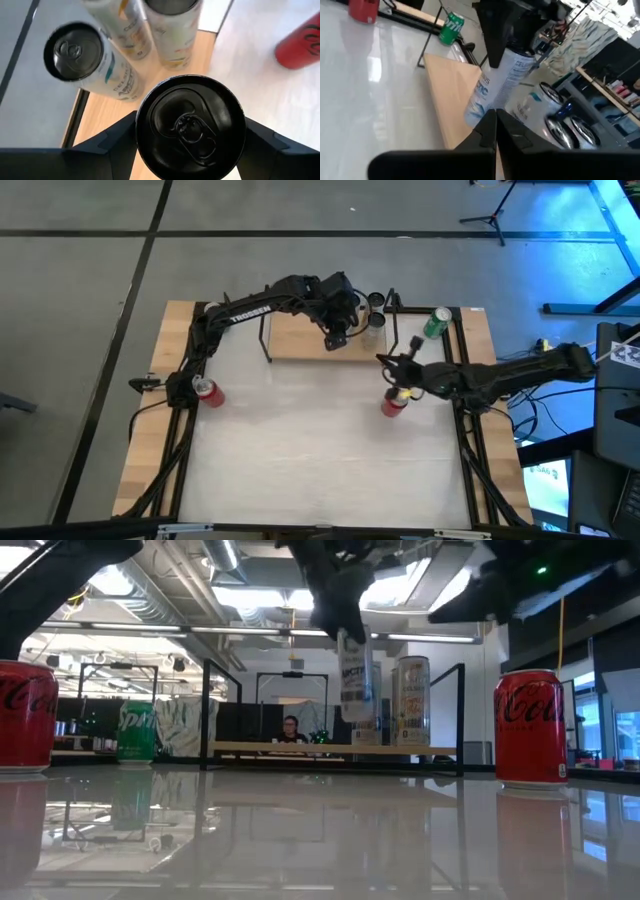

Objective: Place canned beverage on shelf
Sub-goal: Put the white and blue soda can on the shelf

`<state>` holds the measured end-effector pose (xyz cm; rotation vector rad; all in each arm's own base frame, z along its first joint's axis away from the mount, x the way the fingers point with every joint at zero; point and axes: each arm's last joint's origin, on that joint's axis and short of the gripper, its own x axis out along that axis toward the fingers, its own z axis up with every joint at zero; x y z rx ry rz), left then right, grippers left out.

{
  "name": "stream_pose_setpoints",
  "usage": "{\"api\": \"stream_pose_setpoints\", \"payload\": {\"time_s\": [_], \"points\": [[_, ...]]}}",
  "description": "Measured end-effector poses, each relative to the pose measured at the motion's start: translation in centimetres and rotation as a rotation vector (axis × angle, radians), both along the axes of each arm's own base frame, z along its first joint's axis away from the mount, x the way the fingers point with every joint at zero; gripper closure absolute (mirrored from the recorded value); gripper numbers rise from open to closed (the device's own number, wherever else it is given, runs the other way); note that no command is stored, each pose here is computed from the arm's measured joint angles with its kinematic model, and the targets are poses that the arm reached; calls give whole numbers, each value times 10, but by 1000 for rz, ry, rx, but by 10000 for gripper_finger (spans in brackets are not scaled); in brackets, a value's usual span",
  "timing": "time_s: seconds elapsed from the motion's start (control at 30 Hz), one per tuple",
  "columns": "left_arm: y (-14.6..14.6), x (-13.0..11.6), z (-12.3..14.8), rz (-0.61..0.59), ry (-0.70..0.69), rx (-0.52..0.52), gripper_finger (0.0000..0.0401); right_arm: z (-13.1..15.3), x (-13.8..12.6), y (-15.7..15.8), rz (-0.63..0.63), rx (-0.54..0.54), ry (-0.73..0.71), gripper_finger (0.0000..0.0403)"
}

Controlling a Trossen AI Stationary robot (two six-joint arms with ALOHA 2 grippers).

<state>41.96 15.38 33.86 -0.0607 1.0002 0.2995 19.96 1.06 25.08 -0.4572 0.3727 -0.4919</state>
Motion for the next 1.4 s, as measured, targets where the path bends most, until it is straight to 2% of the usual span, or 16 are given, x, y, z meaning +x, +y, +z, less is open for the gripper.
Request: {"api": "stream_pose_setpoints", "payload": {"time_s": [0.2, 0.53, 0.8, 1.23, 1.4], "points": [[6, 1, -11, 73, -6, -41, 152, 6, -20, 2, 0, 54, -9, 398], [15, 7, -35, 90, -42, -90, 148, 4, -20, 2, -3, 57, 6, 398], [16, 9, -35, 66, -57, -74, 125, 5, -20, 2, -3, 58, 1, 398], [16, 10, -35, 75, -74, -79, 121, 5, -20, 2, -3, 57, 1, 398], [16, 10, -33, 75, -88, -73, 103, 5, -20, 2, -3, 57, 1, 398]]}}
